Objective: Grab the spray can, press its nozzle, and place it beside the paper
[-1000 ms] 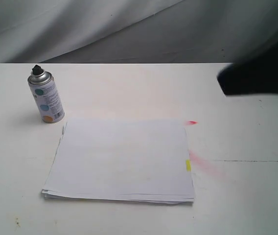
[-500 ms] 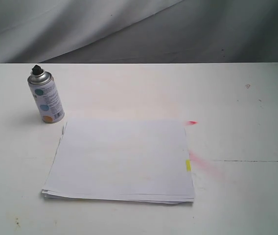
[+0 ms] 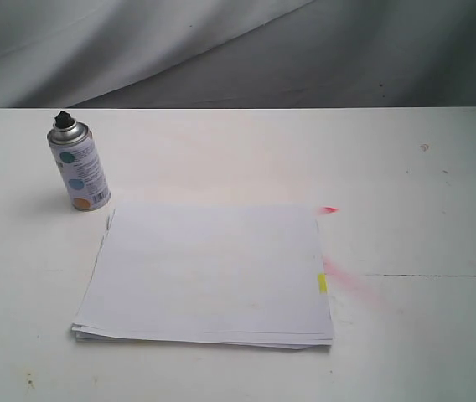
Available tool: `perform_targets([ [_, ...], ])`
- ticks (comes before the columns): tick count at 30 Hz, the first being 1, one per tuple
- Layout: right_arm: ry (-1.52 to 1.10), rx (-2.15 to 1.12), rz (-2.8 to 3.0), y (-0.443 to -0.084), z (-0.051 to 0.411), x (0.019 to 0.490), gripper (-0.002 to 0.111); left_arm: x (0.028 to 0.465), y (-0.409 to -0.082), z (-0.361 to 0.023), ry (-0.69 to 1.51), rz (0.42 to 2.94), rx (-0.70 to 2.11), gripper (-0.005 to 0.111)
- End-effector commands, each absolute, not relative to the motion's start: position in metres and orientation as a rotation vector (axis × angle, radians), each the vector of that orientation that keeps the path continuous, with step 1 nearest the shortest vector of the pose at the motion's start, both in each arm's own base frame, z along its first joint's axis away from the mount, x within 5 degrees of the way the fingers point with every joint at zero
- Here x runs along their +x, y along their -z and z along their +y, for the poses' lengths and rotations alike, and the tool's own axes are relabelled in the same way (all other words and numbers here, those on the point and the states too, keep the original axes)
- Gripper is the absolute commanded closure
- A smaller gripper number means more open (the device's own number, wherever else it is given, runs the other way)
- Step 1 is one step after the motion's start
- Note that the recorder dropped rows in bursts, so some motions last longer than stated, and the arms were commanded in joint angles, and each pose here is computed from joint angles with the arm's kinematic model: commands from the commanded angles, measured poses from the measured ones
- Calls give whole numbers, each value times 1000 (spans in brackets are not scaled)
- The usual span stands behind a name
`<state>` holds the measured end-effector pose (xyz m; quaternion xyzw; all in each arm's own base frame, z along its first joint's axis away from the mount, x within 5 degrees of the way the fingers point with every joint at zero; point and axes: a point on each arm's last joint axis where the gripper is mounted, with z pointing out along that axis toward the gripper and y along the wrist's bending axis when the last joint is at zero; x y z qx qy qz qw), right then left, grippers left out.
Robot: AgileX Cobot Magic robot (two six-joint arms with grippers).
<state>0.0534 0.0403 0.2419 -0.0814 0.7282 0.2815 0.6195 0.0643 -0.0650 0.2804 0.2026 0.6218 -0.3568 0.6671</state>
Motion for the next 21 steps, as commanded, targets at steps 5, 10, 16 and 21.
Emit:
perform_targets([
  [5,-633,-183,1668,-240,39,54,108,63,-279,-66,808,1398,474,107],
  [10,-633,-183,1668,-240,39,54,108,63,-279,-66,808,1398,474,107],
  [16,-633,-183,1668,-240,39,54,108,61,-280,-66,801,1386,475,107],
  [21,-632,-182,1667,-241,39,54,108,56,-271,-62,432,1356,708,107],
])
